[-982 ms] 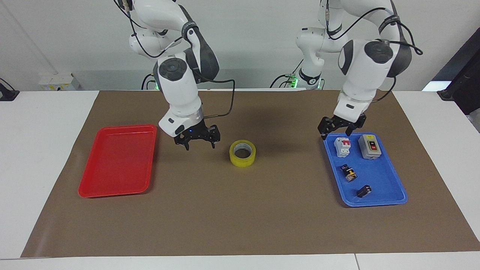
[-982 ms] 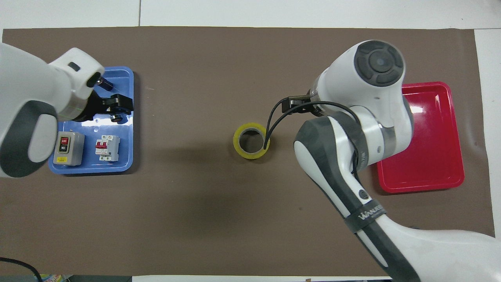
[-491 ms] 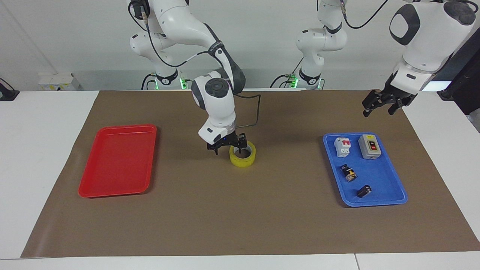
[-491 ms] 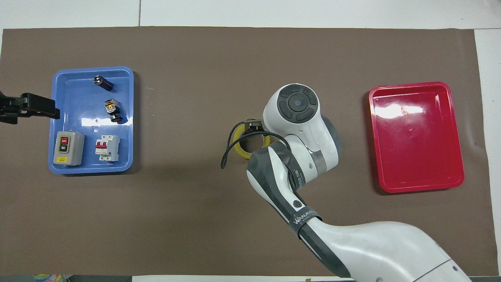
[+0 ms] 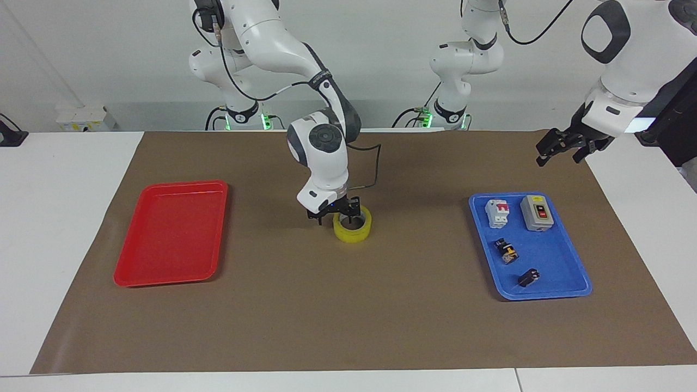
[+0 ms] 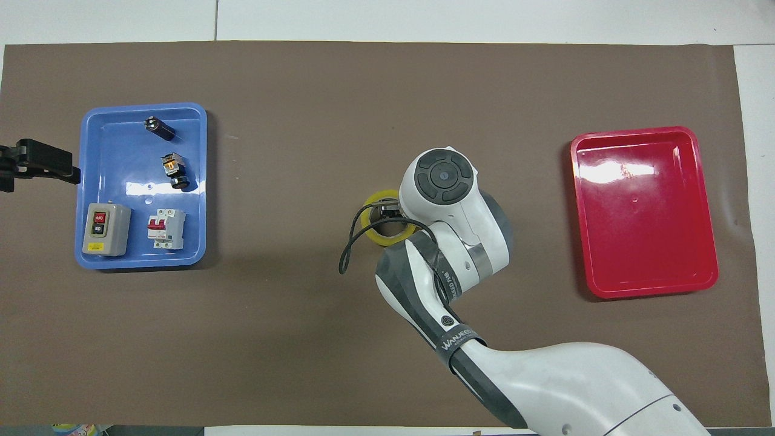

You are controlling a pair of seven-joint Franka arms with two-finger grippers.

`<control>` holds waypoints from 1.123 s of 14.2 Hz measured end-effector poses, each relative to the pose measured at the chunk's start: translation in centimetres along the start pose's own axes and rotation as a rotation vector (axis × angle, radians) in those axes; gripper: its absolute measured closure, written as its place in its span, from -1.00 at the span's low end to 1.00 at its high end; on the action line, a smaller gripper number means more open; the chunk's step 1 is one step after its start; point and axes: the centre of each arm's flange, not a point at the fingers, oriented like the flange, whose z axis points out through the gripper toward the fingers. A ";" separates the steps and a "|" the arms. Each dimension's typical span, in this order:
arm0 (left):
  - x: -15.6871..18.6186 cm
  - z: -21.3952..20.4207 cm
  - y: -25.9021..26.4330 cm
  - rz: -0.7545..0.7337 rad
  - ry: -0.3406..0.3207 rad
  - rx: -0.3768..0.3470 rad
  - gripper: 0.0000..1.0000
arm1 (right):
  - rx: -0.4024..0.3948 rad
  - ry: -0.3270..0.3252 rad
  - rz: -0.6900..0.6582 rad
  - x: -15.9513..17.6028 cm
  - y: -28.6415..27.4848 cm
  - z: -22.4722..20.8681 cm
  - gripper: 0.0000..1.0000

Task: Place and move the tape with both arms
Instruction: 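Grasp the yellow tape roll with the right gripper and lift it, then carry the tape roll with the right gripper over the red tray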

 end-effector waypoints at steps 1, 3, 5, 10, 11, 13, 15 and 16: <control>0.0 0.0 0.0 0.001 -0.001 0.000 -1.00 | 0.000 0.000 0.000 -0.1 0.1 0.2 -0.69; 0.0 0.1 0.2 0.004 -0.002 0.000 -1.00 | -0.001 0.000 0.001 -0.2 0.2 0.4 -0.58; -0.1 -0.1 0.4 0.008 0.000 0.000 -1.00 | -0.001 -0.001 0.002 -0.3 0.3 0.4 -0.13; -0.3 -0.5 0.4 0.011 0.009 -0.001 -1.00 | -0.001 -0.002 0.002 -0.5 0.4 0.3 0.59; -0.3 -0.5 0.4 0.011 0.008 -0.001 -1.00 | -0.003 -0.005 0.003 -0.5 0.5 0.3 0.58; -0.3 -0.5 0.4 0.011 0.008 -0.001 -1.00 | -0.022 -0.031 0.001 0.0 1.1 -0.5 0.58; -0.3 -0.5 0.4 0.011 0.007 -0.001 -1.00 | -0.038 -0.067 -0.021 2.1 3.8 -3.6 0.58; -0.4 -0.5 0.4 0.011 0.000 0.000 -1.00 | -0.037 -0.079 -0.044 3.6 6.8 -5.7 0.58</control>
